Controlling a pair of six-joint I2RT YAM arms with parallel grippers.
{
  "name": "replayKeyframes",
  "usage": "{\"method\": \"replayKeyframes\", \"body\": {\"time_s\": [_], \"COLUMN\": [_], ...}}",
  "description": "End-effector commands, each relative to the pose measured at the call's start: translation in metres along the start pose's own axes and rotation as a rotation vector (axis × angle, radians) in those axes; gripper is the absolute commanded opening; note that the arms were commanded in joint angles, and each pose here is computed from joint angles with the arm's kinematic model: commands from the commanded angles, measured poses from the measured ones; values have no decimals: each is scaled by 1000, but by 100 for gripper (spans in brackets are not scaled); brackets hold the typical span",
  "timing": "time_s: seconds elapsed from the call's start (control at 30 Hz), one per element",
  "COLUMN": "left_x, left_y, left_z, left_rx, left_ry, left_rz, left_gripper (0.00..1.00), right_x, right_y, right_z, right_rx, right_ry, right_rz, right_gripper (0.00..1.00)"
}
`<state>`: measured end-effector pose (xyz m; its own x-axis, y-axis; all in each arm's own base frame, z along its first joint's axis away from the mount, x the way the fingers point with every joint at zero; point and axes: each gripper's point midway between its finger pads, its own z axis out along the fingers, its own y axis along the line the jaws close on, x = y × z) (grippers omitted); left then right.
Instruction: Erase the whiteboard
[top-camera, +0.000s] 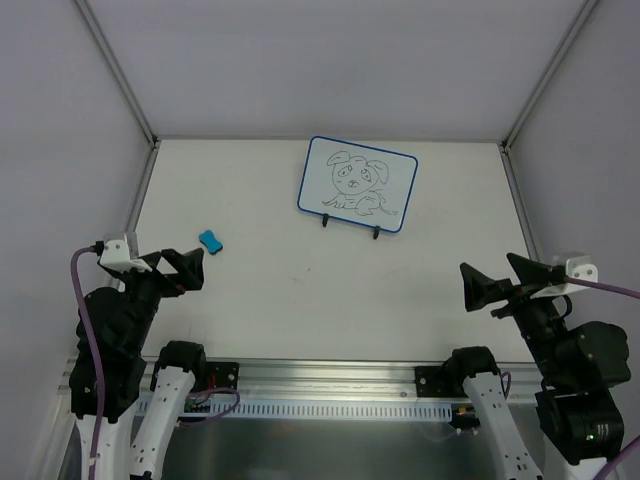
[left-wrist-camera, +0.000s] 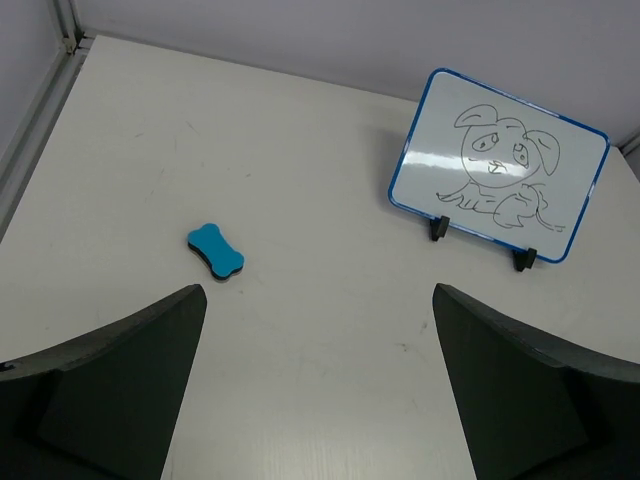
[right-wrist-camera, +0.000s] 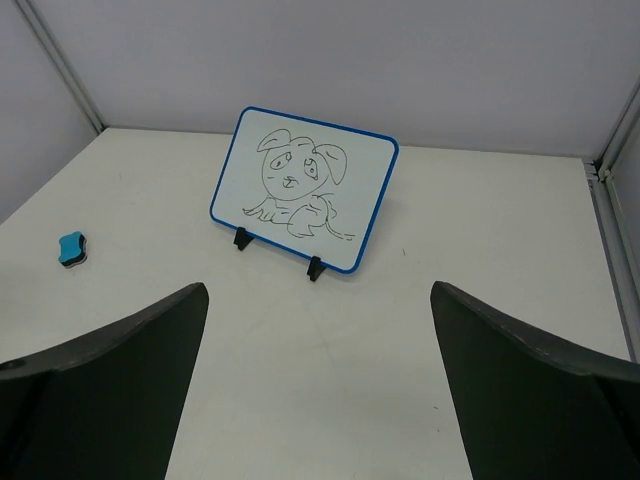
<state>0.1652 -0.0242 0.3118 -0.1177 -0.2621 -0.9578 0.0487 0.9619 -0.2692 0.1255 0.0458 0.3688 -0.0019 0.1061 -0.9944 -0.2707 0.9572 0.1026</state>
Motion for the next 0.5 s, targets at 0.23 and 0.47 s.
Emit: {"method": "replayKeyframes", "body": {"time_s": [0.23, 0.47], "left_x": [34, 67], "left_y": [9, 13], "left_z": [24, 42], "left_rx": [-44, -71], "left_ry": [127, 247], "left_rz": [-26, -77], "left_gripper": [99, 99], "right_x": [17, 33], "right_y": [39, 26], "right_z": [45, 111], "right_rx": [-254, -194], "right_ry": [145, 185], "right_rz": [55, 207], "right_gripper": [99, 99]}}
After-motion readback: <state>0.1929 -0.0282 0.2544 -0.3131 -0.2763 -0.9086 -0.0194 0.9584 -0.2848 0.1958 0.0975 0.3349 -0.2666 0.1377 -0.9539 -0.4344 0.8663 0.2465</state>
